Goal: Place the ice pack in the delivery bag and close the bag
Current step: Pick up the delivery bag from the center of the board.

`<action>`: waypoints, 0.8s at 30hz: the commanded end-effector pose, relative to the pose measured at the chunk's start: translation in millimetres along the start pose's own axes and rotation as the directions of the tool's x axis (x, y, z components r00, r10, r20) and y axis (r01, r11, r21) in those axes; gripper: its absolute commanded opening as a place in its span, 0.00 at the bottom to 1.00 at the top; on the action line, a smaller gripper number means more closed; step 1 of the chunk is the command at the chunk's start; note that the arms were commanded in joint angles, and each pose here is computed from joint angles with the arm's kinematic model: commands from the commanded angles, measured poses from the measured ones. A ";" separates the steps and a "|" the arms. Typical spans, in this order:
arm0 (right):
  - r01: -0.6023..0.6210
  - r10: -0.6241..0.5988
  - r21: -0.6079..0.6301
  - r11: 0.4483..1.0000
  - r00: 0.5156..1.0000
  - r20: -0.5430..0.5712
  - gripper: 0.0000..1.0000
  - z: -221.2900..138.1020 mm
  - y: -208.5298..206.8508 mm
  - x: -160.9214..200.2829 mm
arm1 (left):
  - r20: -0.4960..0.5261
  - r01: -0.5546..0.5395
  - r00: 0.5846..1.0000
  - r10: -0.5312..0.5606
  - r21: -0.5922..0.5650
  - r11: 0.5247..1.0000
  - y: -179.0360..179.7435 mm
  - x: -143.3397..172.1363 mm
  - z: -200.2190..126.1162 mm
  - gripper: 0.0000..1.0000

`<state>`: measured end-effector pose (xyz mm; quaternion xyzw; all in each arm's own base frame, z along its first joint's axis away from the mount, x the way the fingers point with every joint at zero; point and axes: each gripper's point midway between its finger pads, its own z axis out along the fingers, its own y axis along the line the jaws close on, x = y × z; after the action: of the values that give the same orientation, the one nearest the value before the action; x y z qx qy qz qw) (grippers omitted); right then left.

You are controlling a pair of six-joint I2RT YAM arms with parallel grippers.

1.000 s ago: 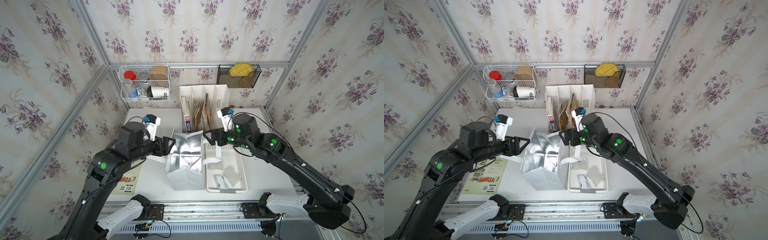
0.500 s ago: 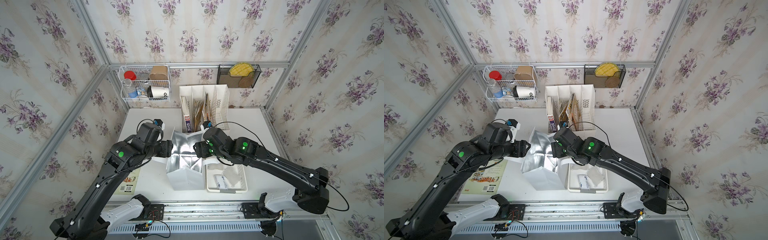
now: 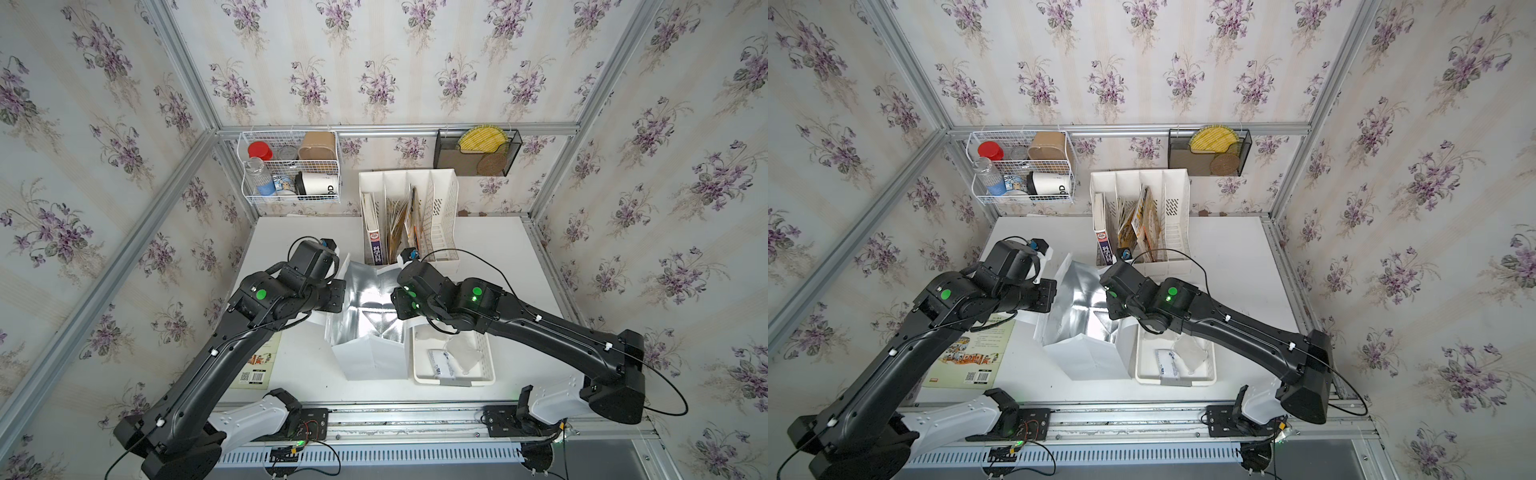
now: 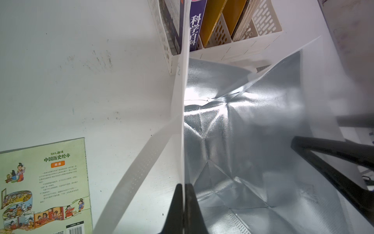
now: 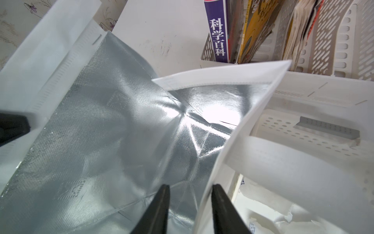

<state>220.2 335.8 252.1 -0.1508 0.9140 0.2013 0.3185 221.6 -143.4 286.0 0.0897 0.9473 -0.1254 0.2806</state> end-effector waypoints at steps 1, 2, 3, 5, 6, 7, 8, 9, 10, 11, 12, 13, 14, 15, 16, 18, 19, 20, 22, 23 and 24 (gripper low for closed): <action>-0.018 0.020 -0.079 0.997 1.000 0.021 0.20 -1.6 16.8 -6.7 | 0.020 -0.010 1.000 0.010 -0.040 0.999 7.9 -2.8 -10.3 0.00; -0.025 0.028 -0.105 0.994 0.999 0.030 0.16 -3.7 21.5 -9.5 | 0.030 -0.012 0.999 0.014 -0.056 0.998 10.8 -4.5 -15.4 0.00; -0.030 0.036 -0.131 0.991 0.999 0.039 0.13 -5.7 26.0 -12.0 | 0.047 -0.015 0.999 0.018 -0.076 0.997 14.6 -7.7 -22.8 0.00; -0.041 0.055 -0.199 0.979 0.996 0.066 0.10 -11.5 37.2 -19.5 | 0.089 -0.011 0.996 0.020 -0.109 0.994 21.2 -14.9 -39.4 0.00; -0.048 0.067 -0.230 0.972 0.995 0.076 0.10 -14.1 41.8 -21.8 | 0.110 -0.007 0.994 0.020 -0.117 0.993 23.2 -18.2 -47.5 0.00; -0.055 0.080 -0.258 0.965 0.993 0.088 0.10 -15.4 45.3 -23.7 | 0.128 -0.003 0.992 0.019 -0.118 0.993 23.8 -21.2 -53.9 0.00; -0.060 0.092 -0.281 0.958 0.991 0.101 0.10 -16.0 48.2 -25.4 | 0.141 0.001 0.990 0.015 -0.111 0.994 23.2 -22.5 -59.2 0.00; -0.070 0.104 -0.289 0.955 0.989 0.105 0.10 -14.3 47.7 -24.9 | 0.147 0.007 0.989 0.008 -0.099 0.995 21.6 -23.5 -62.2 0.00; -0.082 0.120 -0.294 0.952 0.986 0.113 0.09 -11.8 46.7 -25.8 | 0.143 0.007 0.990 0.005 -0.082 0.997 18.5 -23.2 -62.9 0.00; -0.105 0.141 -0.286 0.952 0.984 0.107 0.09 -3.9 41.4 -24.0 | 0.136 0.004 0.991 0.004 -0.059 0.998 14.2 -22.7 -61.9 0.00; -0.124 0.157 -0.284 0.951 0.983 0.094 0.09 2.8 37.4 -21.2 | 0.127 0.002 0.992 0.003 -0.043 0.999 11.0 -21.8 -59.4 0.00; -0.149 0.177 -0.281 0.948 0.981 0.079 0.09 10.8 31.5 -18.4 | 0.120 0.001 0.993 0.004 -0.037 0.999 9.6 -20.8 -56.9 0.00; -0.174 0.199 -0.285 0.942 0.978 0.060 0.09 19.9 26.1 -14.7 | 0.118 -0.001 0.993 0.005 -0.039 0.999 9.5 -20.8 -54.2 0.00; -0.196 0.215 -0.287 0.938 0.976 0.036 0.09 28.4 21.4 -8.8 | 0.118 0.000 0.993 0.005 -0.049 0.999 11.1 -21.2 -51.4 0.00; -0.209 0.225 -0.294 0.933 0.974 0.022 0.11 36.9 17.8 -3.8 | 0.115 0.003 0.993 0.004 -0.056 0.998 11.9 -21.1 -48.1 0.00; -0.216 0.225 -0.296 0.931 0.974 -0.002 0.15 50.8 12.8 8.1 | 0.106 -0.002 0.994 0.007 -0.044 0.999 8.6 -21.5 -41.9 0.00; -0.221 0.226 -0.291 0.931 0.974 -0.016 0.16 56.1 10.0 12.0 | 0.104 0.002 0.995 0.002 -0.041 0.999 7.3 -22.8 -39.6 0.00; -0.219 0.221 -0.284 0.933 0.975 -0.027 0.17 60.2 7.6 15.9 | 0.101 0.007 0.995 -0.003 -0.041 0.999 6.4 -24.4 -38.3 0.00; -0.217 0.218 -0.263 0.940 0.976 -0.026 0.19 63.4 2.4 19.2 | 0.095 0.017 0.995 -0.012 -0.047 0.999 5.5 -28.2 -37.5 0.00; -0.215 0.217 -0.257 0.942 0.976 -0.021 0.20 62.6 0.0 19.3 | 0.089 0.022 0.996 -0.017 -0.046 0.999 4.4 -29.6 -37.4 0.00; -0.213 0.217 -0.254 0.943 0.976 -0.013 0.22 60.5 -2.0 18.7 | 0.082 0.024 0.996 -0.020 -0.046 0.999 3.2 -30.6 -35.8 0.00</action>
<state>234.2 355.3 183.3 -0.0916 0.9023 0.3296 0.2624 225.1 -128.7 326.8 0.0758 0.9400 -0.1012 0.3169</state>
